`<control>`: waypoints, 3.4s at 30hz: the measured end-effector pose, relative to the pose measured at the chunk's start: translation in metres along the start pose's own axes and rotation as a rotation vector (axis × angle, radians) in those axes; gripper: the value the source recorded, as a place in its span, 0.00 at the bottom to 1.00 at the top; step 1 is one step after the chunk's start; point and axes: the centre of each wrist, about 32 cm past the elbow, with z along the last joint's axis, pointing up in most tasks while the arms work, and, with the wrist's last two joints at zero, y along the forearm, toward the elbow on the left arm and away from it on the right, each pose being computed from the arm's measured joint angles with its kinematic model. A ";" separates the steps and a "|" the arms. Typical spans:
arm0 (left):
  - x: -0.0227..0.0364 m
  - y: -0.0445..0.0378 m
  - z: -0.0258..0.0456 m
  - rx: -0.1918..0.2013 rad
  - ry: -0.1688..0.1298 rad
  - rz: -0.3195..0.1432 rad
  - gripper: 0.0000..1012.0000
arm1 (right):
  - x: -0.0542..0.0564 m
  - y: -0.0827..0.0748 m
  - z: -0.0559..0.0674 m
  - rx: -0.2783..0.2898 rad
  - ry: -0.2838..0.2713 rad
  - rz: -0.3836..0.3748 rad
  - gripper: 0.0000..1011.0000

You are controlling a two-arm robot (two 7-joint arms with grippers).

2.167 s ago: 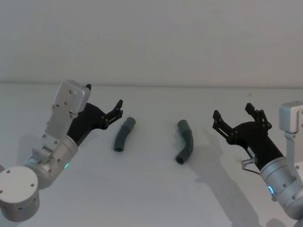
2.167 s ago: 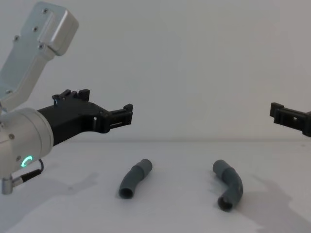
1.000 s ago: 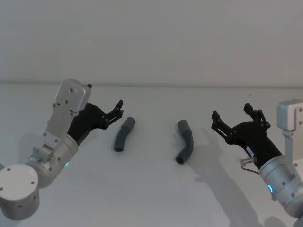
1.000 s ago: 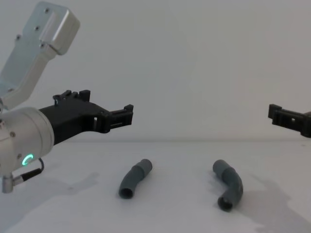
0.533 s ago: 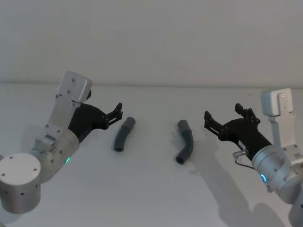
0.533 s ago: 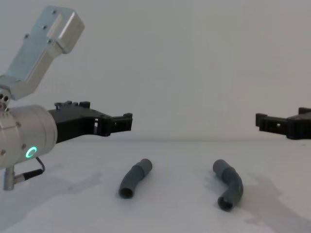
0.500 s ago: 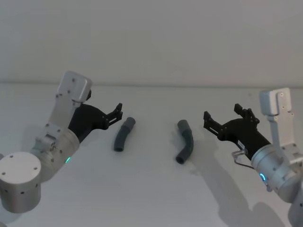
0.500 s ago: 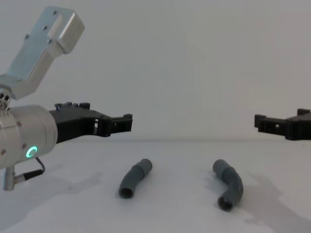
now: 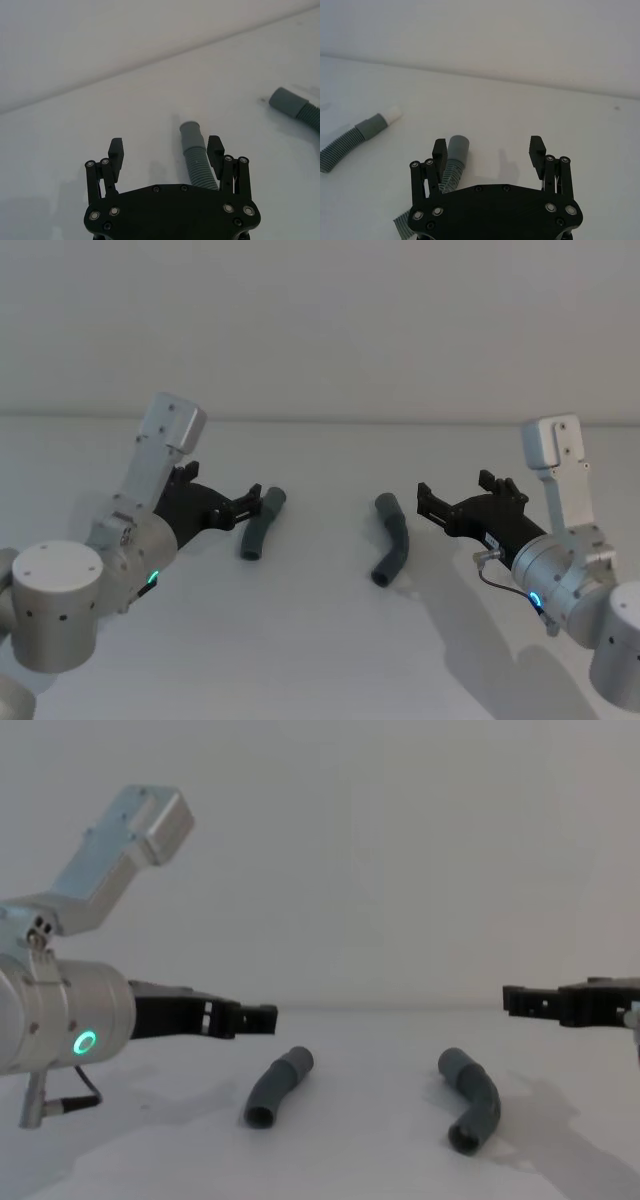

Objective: Use both hands to pick up one end of the pipe from the table, align the ends, and insert them.

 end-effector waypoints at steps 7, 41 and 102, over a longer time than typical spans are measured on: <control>0.0013 -0.0150 0.0006 0.062 -0.010 -0.050 0.99 | 0.000 0.007 0.000 -0.036 0.028 0.005 0.98; 0.0068 -0.0448 -0.0009 0.196 -0.058 -0.104 0.99 | -0.012 0.018 -0.001 -0.156 0.066 0.057 0.98; 0.0138 -0.0385 -0.0063 0.201 -0.038 -0.115 0.99 | -0.033 0.050 -0.014 -0.222 -0.026 0.073 0.98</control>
